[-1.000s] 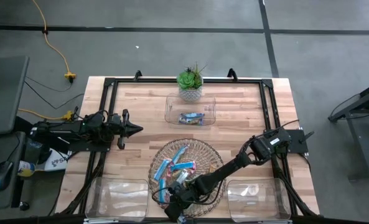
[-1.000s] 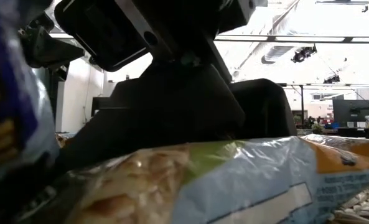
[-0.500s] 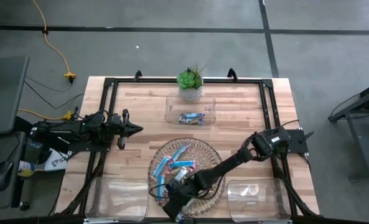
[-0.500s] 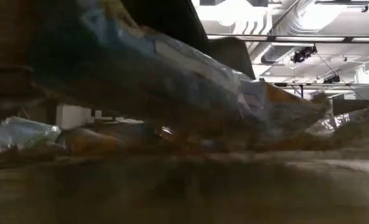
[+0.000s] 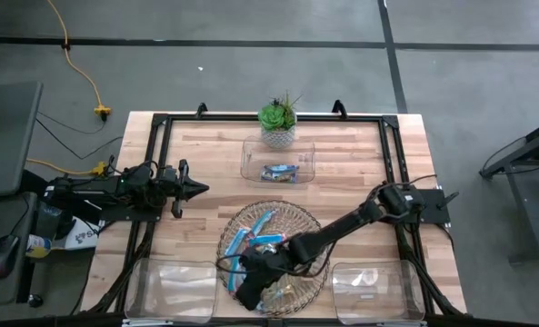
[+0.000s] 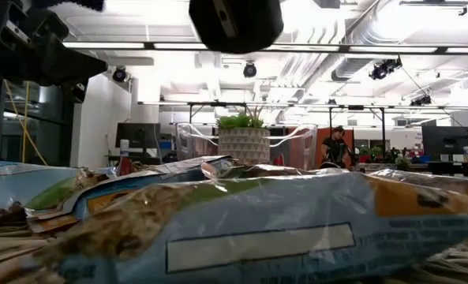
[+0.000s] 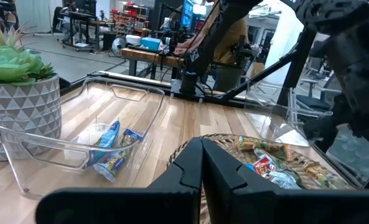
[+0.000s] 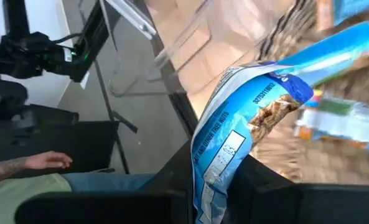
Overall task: Pick and place Granola Bars by type
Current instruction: Put the blue granola bar into the top transparent bin
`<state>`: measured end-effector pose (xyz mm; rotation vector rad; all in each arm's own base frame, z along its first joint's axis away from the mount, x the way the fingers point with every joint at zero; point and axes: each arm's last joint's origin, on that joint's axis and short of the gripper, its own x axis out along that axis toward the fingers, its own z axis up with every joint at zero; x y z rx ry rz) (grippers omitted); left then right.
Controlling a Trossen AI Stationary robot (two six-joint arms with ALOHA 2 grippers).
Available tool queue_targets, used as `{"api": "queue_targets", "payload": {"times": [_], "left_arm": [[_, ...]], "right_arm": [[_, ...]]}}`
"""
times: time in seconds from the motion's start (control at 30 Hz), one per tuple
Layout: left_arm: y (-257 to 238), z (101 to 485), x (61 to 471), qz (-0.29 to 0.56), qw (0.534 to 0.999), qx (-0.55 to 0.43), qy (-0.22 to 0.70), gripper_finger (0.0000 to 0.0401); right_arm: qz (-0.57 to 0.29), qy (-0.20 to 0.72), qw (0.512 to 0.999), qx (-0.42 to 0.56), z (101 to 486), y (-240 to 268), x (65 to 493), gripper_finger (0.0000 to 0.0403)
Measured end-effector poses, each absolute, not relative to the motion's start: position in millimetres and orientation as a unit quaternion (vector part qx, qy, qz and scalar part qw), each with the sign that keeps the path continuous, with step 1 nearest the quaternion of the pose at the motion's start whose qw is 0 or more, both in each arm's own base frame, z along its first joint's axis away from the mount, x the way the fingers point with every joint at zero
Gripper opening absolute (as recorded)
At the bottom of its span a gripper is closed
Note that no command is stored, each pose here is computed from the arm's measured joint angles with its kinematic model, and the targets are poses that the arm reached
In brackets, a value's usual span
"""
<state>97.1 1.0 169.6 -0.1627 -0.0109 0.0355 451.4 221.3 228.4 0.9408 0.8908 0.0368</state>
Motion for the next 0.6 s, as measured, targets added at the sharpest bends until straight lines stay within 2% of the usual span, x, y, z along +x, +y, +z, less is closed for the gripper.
{"api": "queue_targets", "payload": {"times": [0.33, 0.6], "left_arm": [[1, 170, 97, 0.018, 0.997, -0.081, -0.005, 0.0001], [1, 170, 97, 0.018, 0.997, -0.081, -0.005, 0.0001]], "right_arm": [[0.051, 0.399, 0.839, 0.366, 263, 197, 445, 0.0045], [0.033, 0.426, 0.855, 0.295, 286, 162, 432, 0.0045]]}}
